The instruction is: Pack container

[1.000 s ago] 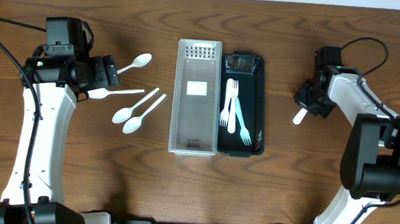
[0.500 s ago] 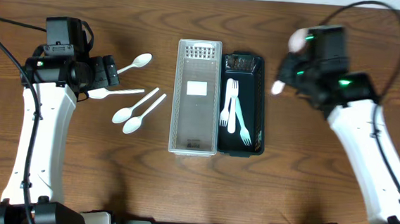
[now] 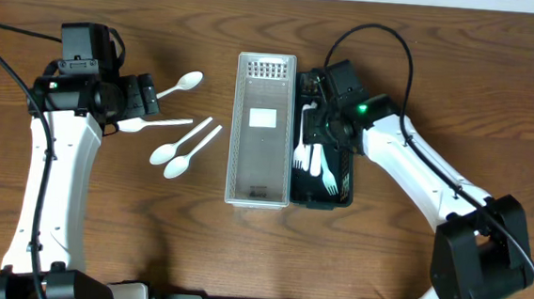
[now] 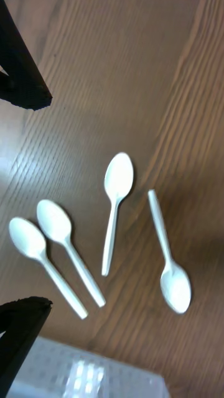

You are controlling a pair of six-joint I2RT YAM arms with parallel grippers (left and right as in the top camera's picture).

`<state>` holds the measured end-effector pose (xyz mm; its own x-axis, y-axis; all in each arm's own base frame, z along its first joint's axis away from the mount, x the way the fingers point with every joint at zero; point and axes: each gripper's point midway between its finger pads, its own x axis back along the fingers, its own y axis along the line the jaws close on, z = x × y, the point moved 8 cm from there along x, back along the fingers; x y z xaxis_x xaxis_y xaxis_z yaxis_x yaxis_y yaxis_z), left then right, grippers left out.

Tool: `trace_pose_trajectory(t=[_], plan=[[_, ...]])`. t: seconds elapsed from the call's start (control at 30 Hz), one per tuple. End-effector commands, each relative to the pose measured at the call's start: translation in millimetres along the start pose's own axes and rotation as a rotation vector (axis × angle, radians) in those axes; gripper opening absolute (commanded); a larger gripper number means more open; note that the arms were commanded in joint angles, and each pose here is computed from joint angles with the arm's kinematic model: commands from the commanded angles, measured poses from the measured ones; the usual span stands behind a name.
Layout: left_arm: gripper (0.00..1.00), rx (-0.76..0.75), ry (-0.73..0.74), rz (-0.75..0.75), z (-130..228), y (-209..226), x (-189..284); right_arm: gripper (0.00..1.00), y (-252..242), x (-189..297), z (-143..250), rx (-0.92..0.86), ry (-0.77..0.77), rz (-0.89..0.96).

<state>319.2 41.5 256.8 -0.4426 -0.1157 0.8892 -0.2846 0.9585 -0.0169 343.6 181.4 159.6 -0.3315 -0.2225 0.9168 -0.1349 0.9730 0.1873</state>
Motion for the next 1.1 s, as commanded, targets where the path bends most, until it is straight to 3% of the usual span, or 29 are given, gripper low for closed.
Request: trace_pose_trajectory(t=[0.0, 0.13, 0.27, 0.4, 0.57, 0.8, 0.93, 1.07], plan=[[0.98, -0.008, 0.050, 0.106, 3.4, -8.6, 2.2, 0.75, -3.7, 53.6, -30.7, 0.035, -0.159, -0.016], [0.98, -0.006, 0.088, 0.224, 8.3, -19.0, 4.3, 0.90, -42.9, 99.3, -50.6, -0.063, -0.292, 0.027], [0.98, 0.002, 0.154, 0.317, 17.6, -26.6, 7.6, 0.92, -111.0, 128.8, -54.6, -0.228, -0.345, 0.113], [0.98, 0.002, 0.172, 0.314, 20.5, -26.2, 7.6, 0.94, -178.0, 137.4, -40.3, -0.400, -0.297, 0.212], [0.99, -0.236, 0.166, 0.272, 22.1, -29.7, -2.3, 0.95, -235.6, 142.0, -18.0, -0.565, -0.229, 0.286], [0.94, -0.557, 0.229, 0.233, 28.2, -57.6, -42.7, 0.94, -260.4, 142.2, -9.5, -0.633, -0.213, 0.315], [0.89, -0.624, 0.299, 0.109, 33.6, -61.4, -70.7, 0.93, -260.7, 141.5, -10.6, -0.632, -0.217, 0.314], [0.87, -0.679, 0.367, 0.111, 41.8, -66.1, -92.3, 0.92, -260.7, 141.5, -10.5, -0.632, -0.217, 0.314]])
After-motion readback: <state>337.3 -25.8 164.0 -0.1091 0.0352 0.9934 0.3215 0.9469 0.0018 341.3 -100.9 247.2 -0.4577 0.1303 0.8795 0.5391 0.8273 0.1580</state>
